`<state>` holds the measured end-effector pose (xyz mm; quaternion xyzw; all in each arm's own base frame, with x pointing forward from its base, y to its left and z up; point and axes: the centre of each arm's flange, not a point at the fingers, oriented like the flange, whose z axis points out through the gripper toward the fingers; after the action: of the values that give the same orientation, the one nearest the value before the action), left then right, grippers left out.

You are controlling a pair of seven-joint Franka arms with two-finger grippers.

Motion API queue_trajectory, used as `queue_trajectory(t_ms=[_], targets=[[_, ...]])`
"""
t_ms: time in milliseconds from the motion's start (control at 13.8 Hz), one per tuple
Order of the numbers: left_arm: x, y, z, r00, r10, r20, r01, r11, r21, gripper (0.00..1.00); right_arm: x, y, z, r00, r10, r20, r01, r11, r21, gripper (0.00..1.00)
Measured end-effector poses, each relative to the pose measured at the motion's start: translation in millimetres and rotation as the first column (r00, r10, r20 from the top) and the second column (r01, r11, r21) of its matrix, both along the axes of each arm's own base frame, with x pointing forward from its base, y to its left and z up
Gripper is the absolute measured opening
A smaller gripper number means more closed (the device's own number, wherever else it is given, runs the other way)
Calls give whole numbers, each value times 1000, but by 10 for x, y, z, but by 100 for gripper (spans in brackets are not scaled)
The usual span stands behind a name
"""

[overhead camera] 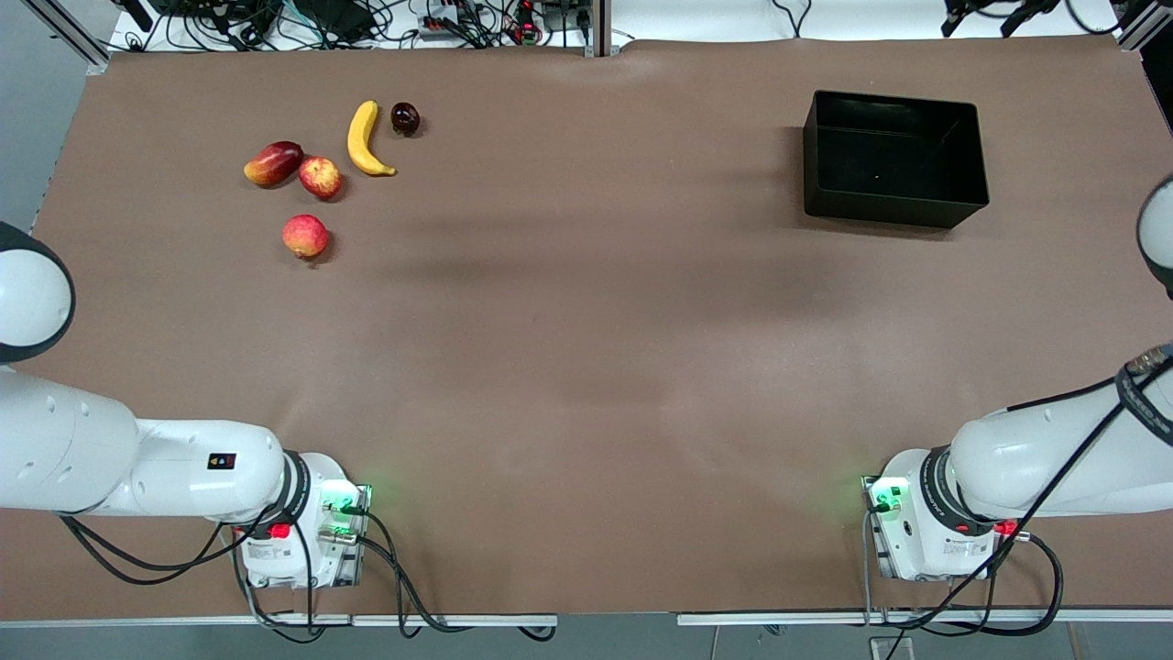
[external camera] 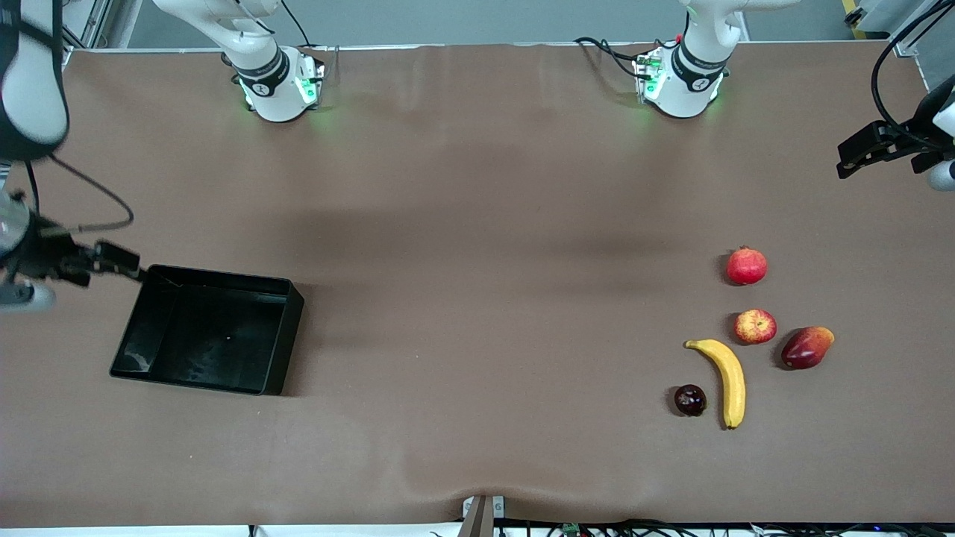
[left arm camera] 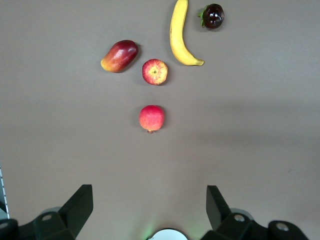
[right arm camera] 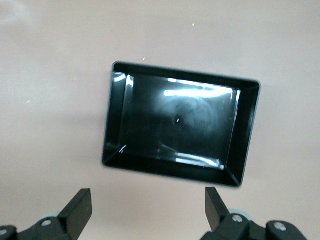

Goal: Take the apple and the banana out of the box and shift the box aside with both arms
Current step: 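Release the tray and raise the right gripper away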

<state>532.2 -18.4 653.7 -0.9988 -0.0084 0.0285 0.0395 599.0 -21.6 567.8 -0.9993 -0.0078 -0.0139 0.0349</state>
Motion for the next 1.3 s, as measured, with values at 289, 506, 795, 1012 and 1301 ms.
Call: queue_trajectory(t_ms=[289,506,795,1012,1301], targets=[[0,0,0,1000,0,0,0,1000,0,100,-396,29,387,996,-59,-68,59,998,-1,100],[0,0,-1,1000,0,0,0,1000,0,100,-475,2,477,995,-66,-69,65,998,-16,100],[0,7,-21,1000,1,-4,-1,1000,0,100,-567,-4,584,996,-64,-69,62,998,-32,100],[2,32,-31,1000,6,-6,-6,1000,0,100,-580,-4,585,995,-63,-75,61,997,-37,100],[3,38,-32,1000,7,-6,-7,1000,0,100,-582,22,605,996,-57,-71,53,997,-53,100]])
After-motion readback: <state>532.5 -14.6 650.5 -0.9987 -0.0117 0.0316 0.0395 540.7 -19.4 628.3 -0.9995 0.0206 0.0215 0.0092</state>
